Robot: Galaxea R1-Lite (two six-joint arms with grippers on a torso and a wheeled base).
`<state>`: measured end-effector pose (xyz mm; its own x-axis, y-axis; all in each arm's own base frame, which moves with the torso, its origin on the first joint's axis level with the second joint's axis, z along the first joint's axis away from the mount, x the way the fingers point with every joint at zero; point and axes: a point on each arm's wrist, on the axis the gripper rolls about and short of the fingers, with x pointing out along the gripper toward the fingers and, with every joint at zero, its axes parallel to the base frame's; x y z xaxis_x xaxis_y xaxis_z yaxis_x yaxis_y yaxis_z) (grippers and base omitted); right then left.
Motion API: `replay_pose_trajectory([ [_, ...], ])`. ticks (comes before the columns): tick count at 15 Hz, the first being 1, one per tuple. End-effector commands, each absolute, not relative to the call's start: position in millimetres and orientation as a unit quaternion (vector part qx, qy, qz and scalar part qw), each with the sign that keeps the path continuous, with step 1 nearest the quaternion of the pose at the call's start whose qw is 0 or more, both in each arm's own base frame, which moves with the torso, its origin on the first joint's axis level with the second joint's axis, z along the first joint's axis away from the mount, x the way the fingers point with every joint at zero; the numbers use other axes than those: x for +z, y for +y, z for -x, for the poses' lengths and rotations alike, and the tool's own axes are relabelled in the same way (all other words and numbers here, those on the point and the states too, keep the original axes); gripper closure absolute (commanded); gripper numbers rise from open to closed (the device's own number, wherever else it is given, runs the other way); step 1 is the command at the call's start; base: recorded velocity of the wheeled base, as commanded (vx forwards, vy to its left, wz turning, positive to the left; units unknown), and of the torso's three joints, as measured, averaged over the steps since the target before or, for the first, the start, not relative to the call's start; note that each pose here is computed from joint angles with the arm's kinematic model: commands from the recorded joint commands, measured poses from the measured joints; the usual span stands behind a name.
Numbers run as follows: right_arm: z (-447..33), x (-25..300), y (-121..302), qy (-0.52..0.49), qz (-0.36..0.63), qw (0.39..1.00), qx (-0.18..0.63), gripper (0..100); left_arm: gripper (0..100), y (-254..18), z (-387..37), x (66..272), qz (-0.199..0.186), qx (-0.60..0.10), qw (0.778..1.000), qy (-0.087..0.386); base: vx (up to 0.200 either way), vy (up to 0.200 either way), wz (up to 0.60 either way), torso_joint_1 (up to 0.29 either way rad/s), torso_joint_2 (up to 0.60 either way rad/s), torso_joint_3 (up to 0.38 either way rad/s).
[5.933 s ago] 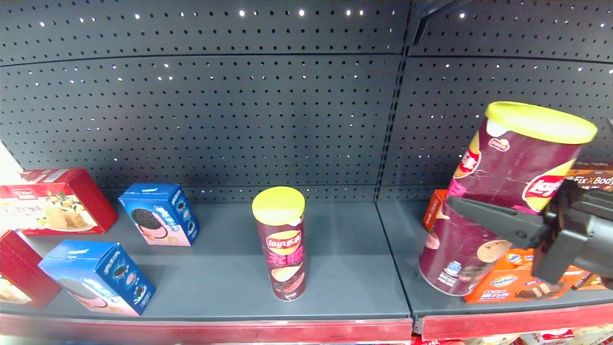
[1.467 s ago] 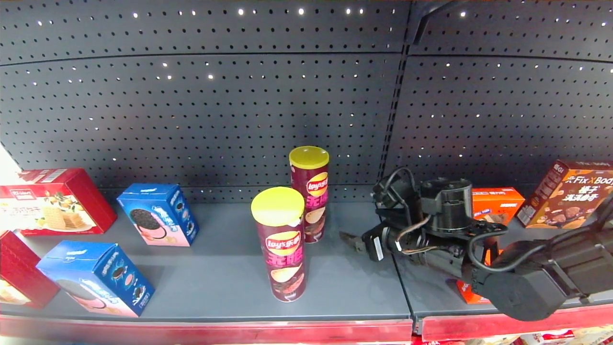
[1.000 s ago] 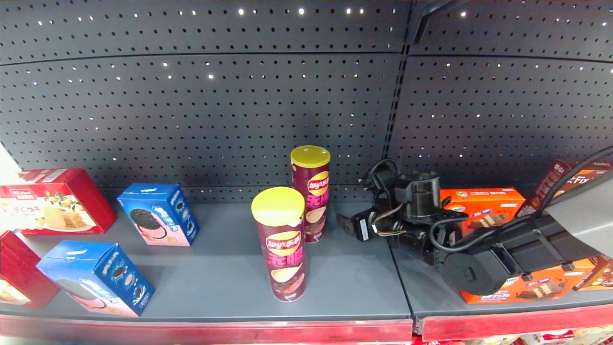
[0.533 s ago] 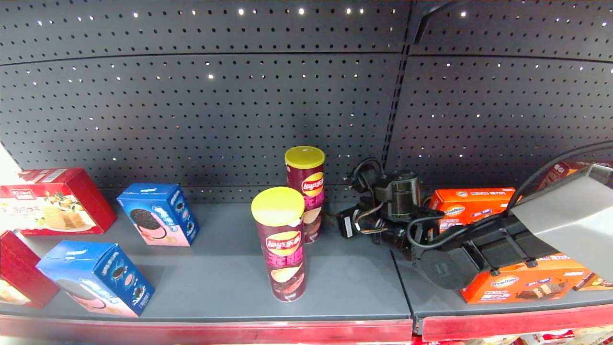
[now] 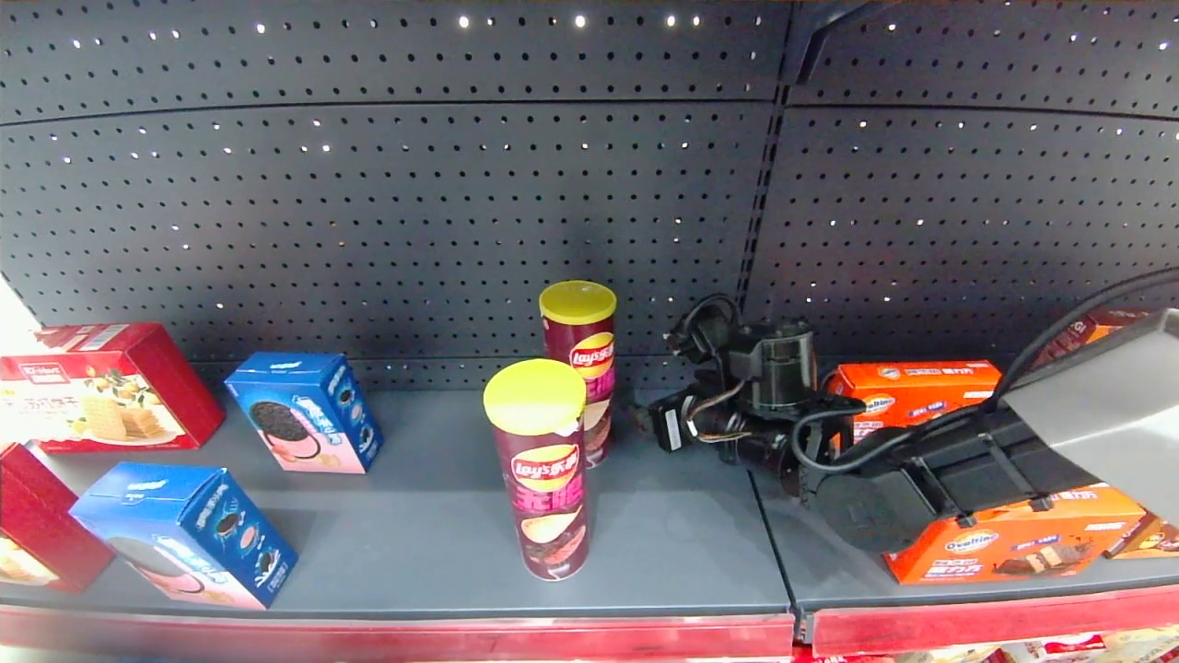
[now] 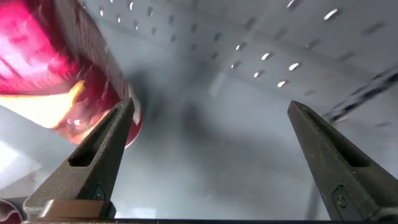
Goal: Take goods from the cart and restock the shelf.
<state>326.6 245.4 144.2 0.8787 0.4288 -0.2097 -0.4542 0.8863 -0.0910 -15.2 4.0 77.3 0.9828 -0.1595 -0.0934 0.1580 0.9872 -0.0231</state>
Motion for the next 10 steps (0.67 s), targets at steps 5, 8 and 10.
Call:
replay_pose_trajectory([
  [5, -247, 255, 126, -0.006, 0.04, 0.985, 0.168, 0, 0, 4, 15, 77, 0.008, -0.079, 0.996, 0.048, 0.0, 0.0, 0.0, 0.0, 0.0, 0.0],
  [8, -190, 273, 62, -0.079, 0.024, 0.992, 0.098, 0, 0, 4, 15, 77, 0.008, -0.08, 0.996, 0.048, 0.0, 0.0, 0.0, 0.0, 0.0, 0.0],
  [10, -157, 272, 39, -0.099, 0.024, 0.992, 0.073, 0, 0, 4, 15, 77, 0.008, -0.08, 0.996, 0.048, 0.0, 0.0, 0.0, 0.0, 0.0, 0.0],
])
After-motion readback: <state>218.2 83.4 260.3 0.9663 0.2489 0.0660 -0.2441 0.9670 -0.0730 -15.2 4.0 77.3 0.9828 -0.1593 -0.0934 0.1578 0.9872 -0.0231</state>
